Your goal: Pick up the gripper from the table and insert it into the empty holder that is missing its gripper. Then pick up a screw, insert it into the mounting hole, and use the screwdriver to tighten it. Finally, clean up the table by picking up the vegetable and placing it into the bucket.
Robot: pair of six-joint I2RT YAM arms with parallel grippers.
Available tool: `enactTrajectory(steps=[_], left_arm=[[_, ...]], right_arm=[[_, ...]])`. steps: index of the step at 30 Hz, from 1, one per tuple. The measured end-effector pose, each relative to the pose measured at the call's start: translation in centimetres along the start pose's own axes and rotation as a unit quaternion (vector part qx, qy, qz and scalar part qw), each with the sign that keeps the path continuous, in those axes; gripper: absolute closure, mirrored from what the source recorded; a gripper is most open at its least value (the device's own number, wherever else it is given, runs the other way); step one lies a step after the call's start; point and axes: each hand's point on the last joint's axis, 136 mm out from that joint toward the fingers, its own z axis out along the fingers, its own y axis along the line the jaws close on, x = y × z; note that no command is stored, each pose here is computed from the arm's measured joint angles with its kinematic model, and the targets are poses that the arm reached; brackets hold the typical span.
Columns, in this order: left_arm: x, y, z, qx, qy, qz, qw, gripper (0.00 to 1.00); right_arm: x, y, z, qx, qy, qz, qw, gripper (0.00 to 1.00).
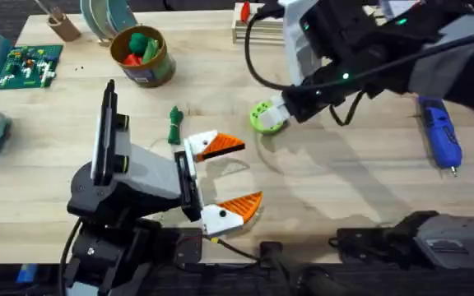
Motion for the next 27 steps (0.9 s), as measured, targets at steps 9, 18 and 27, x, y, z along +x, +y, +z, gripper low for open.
enactTrajectory(steps=[9, 18, 27], left_arm=[[0.0, 0.0, 0.0, 0.0, 0.0, 0.0, 1.0, 0.008], [0.0, 0.0, 0.0, 0.0, 0.0, 0.0, 1.0, 0.007], [0.0, 0.0, 0.0, 0.0, 0.0, 0.0, 1.0, 0.007]], right_arm=[[1.2, 0.9, 3.0, 0.007, 0.038, -0.021, 0.999, 0.126], [1.5, 0.6, 5.1, 0.038, 0.054, -0.04, 0.997, 0.229], [1.0, 0.7, 5.2, 0.044, 0.043, -0.046, 0.997, 0.36]])
